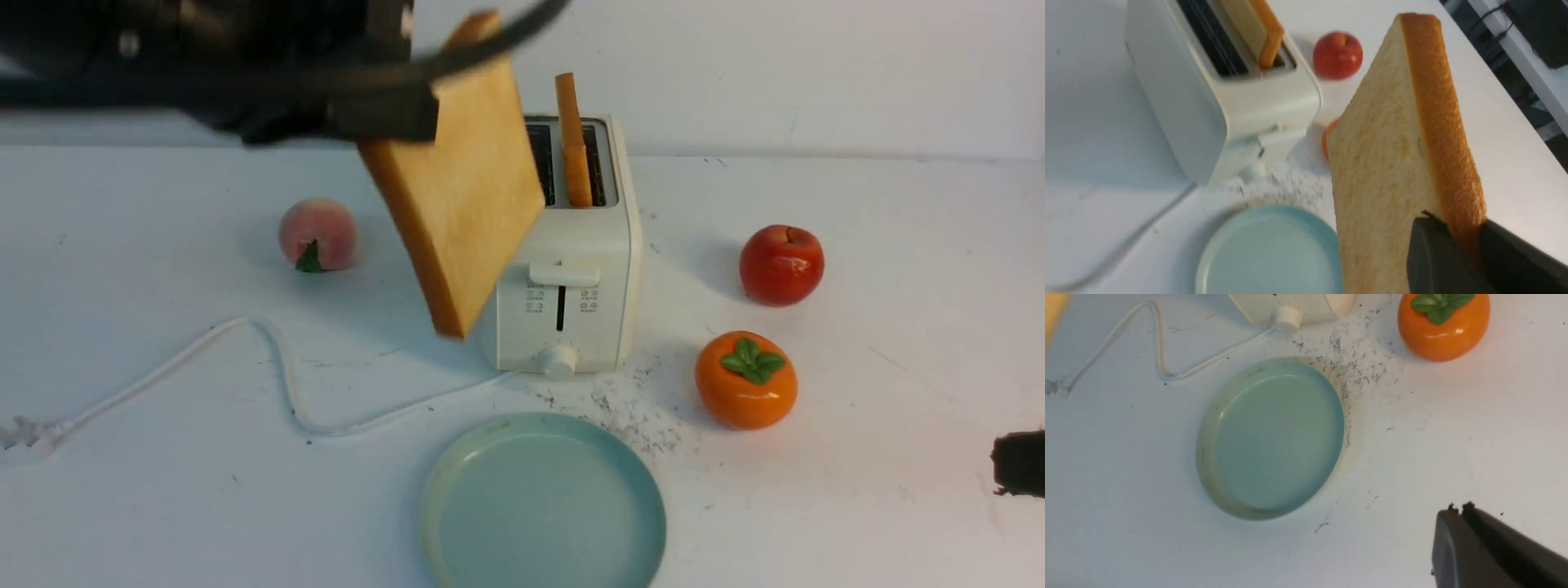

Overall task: Take toasted bread from bread machine on white table place on plate.
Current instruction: 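Place the slice of bread on the plate with the left gripper, then grasp the toast slice in the toaster and pull it up out of the slot with the right gripper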

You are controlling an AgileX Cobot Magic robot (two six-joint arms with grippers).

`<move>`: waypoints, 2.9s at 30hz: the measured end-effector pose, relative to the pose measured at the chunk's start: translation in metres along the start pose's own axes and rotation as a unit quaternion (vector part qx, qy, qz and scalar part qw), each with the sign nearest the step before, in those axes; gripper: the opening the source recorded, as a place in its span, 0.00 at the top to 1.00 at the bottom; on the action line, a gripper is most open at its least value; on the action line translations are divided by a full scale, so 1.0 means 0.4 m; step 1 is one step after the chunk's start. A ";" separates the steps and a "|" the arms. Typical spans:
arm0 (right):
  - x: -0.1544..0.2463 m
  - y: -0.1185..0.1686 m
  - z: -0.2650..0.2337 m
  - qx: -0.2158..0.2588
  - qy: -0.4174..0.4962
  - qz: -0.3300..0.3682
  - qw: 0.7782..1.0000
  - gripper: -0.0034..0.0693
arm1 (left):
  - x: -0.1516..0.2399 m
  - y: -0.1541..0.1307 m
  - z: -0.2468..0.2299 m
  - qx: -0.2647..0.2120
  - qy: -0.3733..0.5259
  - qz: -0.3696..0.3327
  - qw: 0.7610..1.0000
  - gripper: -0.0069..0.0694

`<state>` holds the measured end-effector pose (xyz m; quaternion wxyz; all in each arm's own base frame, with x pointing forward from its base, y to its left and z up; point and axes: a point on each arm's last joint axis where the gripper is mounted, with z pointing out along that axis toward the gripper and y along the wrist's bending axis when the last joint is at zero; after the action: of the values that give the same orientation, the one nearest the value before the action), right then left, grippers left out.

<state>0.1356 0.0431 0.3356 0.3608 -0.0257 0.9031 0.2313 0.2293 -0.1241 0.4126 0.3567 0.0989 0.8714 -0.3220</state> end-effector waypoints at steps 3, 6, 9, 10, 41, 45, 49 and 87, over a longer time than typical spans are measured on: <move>0.001 0.000 0.000 0.000 0.001 -0.006 1.000 0.93 | 0.106 0.063 0.063 -0.004 0.028 -0.069 0.997 0.80; 0.004 0.001 0.000 -0.002 0.008 -0.012 1.000 0.92 | 0.188 0.122 0.129 -0.007 0.034 -0.134 0.990 0.80; 0.006 0.001 0.000 -0.003 0.013 -0.014 1.000 0.92 | 0.233 0.152 0.177 0.011 0.031 -0.176 0.984 0.80; 0.006 0.001 0.000 -0.003 0.014 -0.014 1.000 0.92 | 0.235 0.153 0.182 0.016 0.030 -0.178 0.983 0.80; 0.006 0.003 0.000 -0.007 0.013 -0.013 1.000 0.89 | 0.328 0.285 0.415 0.002 0.091 -0.206 0.974 0.65; 0.007 0.004 0.000 -0.008 0.015 -0.013 1.000 0.89 | 0.335 0.287 0.413 -0.002 0.107 -0.172 0.979 0.45; 0.010 0.005 0.000 -0.010 0.021 -0.012 1.000 0.89 | 0.334 0.280 0.397 -0.004 0.118 -0.120 0.986 0.29; -0.373 0.165 0.353 -0.040 -0.002 -0.110 0.993 0.76 | 0.268 0.116 -0.148 -0.133 -0.134 -0.017 0.982 0.93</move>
<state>0.3220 0.1455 0.3716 0.3842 -0.1392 0.8843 0.2260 0.1370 -0.0568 0.3480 0.4751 -0.0082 0.8522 -0.2191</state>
